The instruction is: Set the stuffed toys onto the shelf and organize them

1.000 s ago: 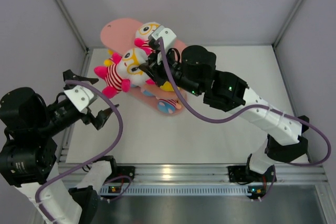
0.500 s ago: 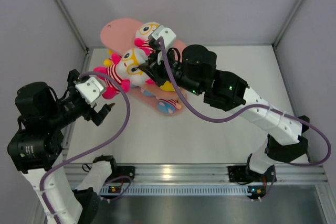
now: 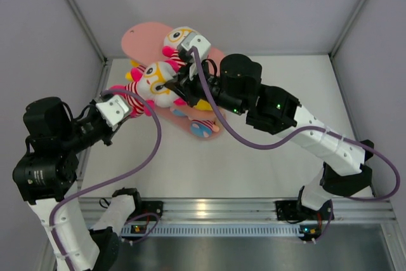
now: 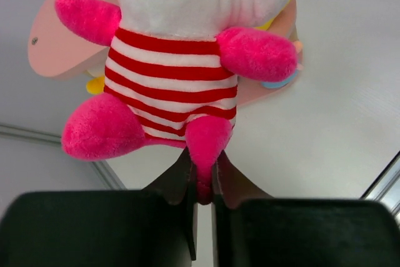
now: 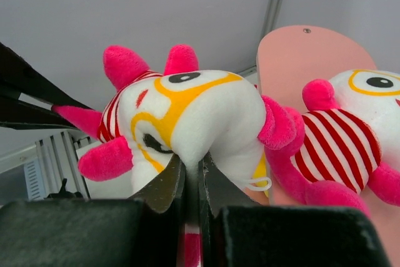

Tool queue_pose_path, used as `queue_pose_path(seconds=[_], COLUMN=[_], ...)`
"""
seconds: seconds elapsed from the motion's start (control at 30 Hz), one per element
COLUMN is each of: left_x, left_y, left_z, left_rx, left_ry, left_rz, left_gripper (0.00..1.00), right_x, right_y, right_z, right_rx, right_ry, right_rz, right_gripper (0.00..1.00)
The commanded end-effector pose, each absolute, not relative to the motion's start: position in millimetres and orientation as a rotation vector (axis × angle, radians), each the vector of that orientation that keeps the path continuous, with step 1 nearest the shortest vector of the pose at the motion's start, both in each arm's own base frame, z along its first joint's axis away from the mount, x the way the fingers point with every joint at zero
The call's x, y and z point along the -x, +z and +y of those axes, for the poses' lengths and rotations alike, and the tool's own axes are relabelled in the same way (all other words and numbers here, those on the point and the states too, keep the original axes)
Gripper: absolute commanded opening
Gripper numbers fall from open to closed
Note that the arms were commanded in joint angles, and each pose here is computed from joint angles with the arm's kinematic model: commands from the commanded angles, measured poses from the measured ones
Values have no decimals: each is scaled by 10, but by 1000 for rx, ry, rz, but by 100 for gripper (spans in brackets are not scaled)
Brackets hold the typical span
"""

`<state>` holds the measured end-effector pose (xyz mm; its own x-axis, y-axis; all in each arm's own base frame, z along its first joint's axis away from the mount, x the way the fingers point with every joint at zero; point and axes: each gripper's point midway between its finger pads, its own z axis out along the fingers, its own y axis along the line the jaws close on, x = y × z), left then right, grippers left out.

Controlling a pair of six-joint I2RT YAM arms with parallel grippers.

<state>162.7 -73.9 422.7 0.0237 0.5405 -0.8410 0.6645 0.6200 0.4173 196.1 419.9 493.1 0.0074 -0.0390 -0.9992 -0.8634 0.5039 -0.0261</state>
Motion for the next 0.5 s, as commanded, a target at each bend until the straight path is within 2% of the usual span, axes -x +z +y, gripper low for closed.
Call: queue_pose_path(seconds=[0.0,0.07,0.17,0.23,0.3,0.33,0.4,0.47], left_x=[-1456,-1468,-1511,-1584,-1729,-1793,-1905,-2028], left_y=[4113,4257,4448,4525,4678,4707,4824,4873], left_z=[-868,-916,-974,-964,-915,-854,-805,-745], left_rx=[-1038,-998,-929,-811,-706,-592,-516,-431], left_ry=[-258,-288,-333,-376,-367,-374,-364,-367], left_rz=[1675,1648,1612,1648,1633,1670,1648,1659], left_gripper=[2,0,0,0,0,0,0,0], right_x=[-1903,-1907,-1938,-1998,-2133,-2172,-2321,-2409], right_y=[5318,5306,5246,5350,5464,5502,5580,5683], right_z=[4072,4079,4161,4172,4206,4215,4190,4116], right_rx=[791,805,861,859,833,826,789,738], right_ry=[845,834,812,810,794,788,752,732], right_rz=[1334,1331,1321,1291,1269,1261,1249,1231], right_gripper=[0,0,13,17,43,66,87,99])
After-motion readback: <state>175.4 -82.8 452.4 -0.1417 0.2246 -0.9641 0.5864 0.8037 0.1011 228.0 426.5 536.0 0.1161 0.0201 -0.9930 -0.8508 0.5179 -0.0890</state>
